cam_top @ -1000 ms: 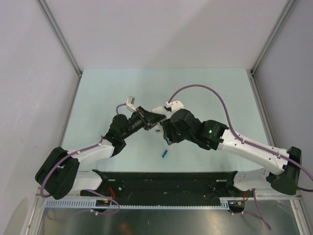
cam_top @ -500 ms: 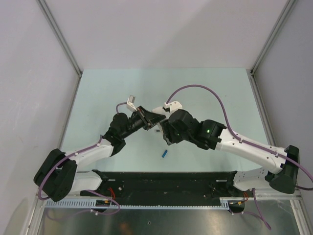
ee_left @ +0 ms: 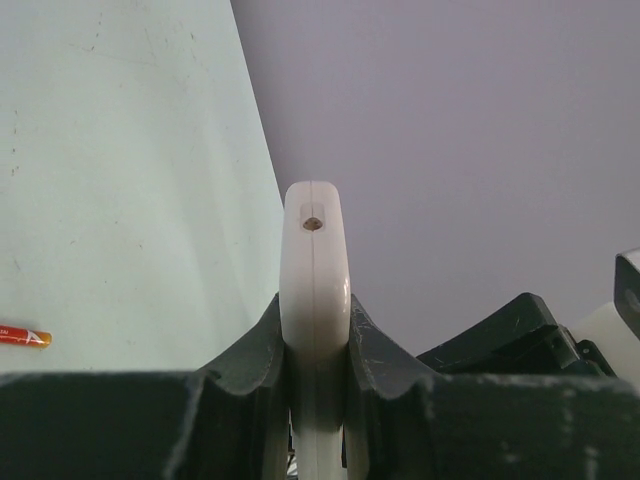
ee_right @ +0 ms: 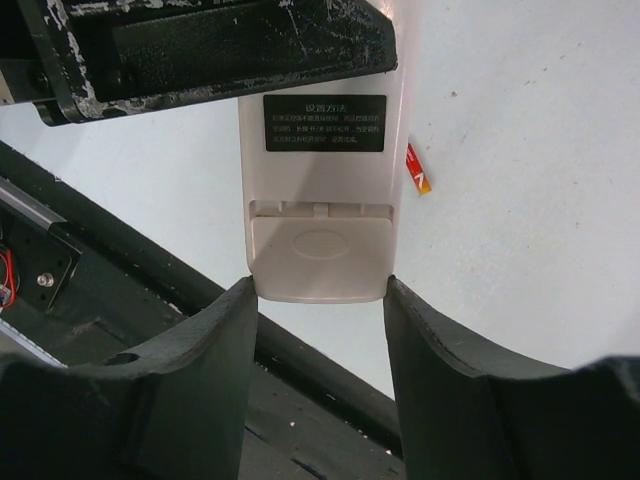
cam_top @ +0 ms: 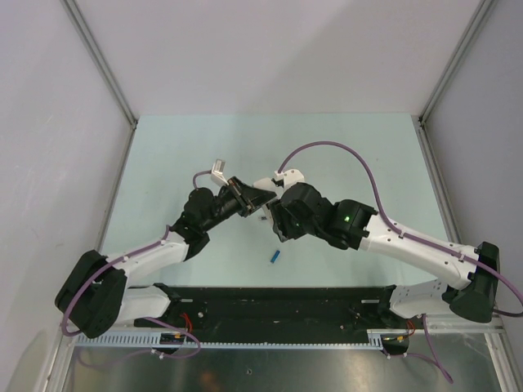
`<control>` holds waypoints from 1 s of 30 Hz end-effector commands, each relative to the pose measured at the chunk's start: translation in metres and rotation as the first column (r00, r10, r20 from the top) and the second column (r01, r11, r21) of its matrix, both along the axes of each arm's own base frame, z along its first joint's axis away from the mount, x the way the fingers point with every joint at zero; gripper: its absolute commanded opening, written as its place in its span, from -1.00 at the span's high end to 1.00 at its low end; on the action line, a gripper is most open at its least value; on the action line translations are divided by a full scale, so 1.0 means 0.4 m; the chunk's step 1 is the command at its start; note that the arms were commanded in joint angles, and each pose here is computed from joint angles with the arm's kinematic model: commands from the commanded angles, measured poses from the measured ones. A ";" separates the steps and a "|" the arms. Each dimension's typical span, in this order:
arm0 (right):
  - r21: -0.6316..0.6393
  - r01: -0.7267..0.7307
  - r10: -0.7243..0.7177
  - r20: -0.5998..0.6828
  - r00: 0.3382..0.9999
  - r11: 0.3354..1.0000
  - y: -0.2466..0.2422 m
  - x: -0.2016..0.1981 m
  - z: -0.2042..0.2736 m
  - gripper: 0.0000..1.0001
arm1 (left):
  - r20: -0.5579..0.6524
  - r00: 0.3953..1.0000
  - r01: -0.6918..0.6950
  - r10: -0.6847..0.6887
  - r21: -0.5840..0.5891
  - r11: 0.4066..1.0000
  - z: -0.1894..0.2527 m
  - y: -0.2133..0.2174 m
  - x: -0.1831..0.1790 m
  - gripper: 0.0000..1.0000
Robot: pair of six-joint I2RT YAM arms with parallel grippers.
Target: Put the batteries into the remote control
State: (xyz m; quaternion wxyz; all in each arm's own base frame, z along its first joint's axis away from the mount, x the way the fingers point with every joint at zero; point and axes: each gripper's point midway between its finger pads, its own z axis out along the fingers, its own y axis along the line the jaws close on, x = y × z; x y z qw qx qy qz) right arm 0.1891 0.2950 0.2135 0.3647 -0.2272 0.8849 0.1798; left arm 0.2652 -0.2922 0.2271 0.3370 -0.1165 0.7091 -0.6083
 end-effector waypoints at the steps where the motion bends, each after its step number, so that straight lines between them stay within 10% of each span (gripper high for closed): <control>1: 0.027 0.012 -0.013 0.033 0.999 1.000 0.001 0.008 0.051 0.00 | 0.064 0.998 -0.018 0.018 -0.004 1.000 0.053 0.003 0.014 1.00; 30: -0.023 0.177 -0.177 0.028 0.984 0.984 -0.116 0.059 -0.020 -0.15 | 0.050 0.986 -0.158 0.158 -0.010 0.987 0.031 0.112 0.067 1.00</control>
